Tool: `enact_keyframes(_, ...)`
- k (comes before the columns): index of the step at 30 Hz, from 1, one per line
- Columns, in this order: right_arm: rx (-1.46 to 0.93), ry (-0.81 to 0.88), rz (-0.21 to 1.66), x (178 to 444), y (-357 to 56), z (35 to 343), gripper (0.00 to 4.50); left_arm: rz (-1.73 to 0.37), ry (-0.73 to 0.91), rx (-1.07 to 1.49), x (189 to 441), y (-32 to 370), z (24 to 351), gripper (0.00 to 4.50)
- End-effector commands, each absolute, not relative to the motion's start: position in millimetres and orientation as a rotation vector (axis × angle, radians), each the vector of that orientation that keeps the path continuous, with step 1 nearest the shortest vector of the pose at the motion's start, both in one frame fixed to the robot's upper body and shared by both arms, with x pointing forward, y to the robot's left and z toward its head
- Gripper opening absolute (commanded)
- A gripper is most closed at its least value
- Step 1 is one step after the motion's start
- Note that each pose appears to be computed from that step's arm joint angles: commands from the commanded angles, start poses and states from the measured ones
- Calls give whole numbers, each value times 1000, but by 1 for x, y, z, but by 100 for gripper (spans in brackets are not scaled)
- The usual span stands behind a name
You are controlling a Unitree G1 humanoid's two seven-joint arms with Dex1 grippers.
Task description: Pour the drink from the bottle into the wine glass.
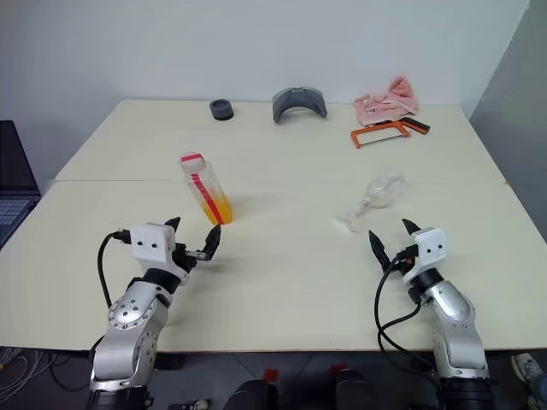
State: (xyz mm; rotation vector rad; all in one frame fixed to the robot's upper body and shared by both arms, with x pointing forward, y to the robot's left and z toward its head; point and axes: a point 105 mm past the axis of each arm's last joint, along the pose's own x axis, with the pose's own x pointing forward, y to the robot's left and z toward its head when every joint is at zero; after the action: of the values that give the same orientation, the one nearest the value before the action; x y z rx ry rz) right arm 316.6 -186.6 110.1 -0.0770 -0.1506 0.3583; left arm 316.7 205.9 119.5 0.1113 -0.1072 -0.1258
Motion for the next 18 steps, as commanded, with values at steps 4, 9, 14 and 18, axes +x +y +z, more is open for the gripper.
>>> enact_keyframes(4, -84, -218, 359, 317, -186, 126, 450, -114, -146, 141, 316, 210, 129, 448)
enact_keyframes(9, -92, -226, 348, 317, -187, 126, 450, -134, -155, 140, 315, 207, 131, 448)
enact_keyframes(14, -95, -232, 328, 317, -190, 127, 450, -203, -182, 126, 313, 198, 135, 448)
enact_keyframes(18, -97, -234, 326, 317, -190, 128, 450, -228, -208, 105, 311, 199, 138, 448)
